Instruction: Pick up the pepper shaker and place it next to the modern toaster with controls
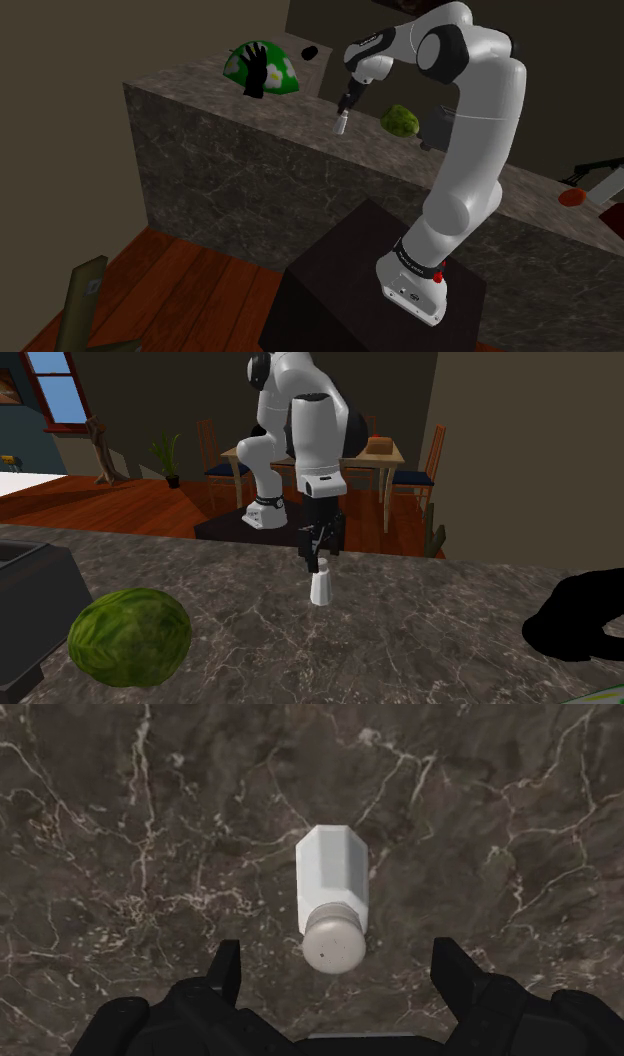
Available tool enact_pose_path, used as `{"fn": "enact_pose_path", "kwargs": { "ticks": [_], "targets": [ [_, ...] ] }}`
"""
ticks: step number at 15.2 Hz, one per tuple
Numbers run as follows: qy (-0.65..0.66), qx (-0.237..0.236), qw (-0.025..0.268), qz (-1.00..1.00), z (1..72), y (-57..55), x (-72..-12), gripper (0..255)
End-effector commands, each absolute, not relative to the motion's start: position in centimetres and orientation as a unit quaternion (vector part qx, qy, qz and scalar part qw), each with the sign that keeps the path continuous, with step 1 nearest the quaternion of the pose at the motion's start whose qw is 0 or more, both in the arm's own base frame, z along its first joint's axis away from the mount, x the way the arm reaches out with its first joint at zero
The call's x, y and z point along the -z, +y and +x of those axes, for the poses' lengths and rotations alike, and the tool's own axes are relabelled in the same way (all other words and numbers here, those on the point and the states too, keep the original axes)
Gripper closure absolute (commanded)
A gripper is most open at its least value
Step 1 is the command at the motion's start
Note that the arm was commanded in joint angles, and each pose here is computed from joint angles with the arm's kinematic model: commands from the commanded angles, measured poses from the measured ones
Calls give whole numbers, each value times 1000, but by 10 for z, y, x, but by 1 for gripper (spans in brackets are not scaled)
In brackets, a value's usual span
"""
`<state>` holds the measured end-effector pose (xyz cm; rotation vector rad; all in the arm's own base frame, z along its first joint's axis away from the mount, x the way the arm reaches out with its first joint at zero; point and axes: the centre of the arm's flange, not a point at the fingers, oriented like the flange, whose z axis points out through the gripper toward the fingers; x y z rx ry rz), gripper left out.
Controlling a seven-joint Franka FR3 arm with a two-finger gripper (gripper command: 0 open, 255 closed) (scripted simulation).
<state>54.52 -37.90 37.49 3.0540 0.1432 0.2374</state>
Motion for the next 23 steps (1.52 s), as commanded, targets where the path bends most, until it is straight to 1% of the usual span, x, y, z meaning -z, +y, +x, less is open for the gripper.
{"fn": "enact_pose_path", "kwargs": {
  "ticks": [1,9,10,19,23],
  "targets": [
    [47,-78,38,995,547,-379,-364,0],
    [47,-78,38,995,547,-379,-361,0],
    [47,-78,38,995,547,-379,-361,255],
    [47,-78,38,995,547,-379,-361,255],
    [47,-78,38,995,547,-379,-382,255]
  ]
}}
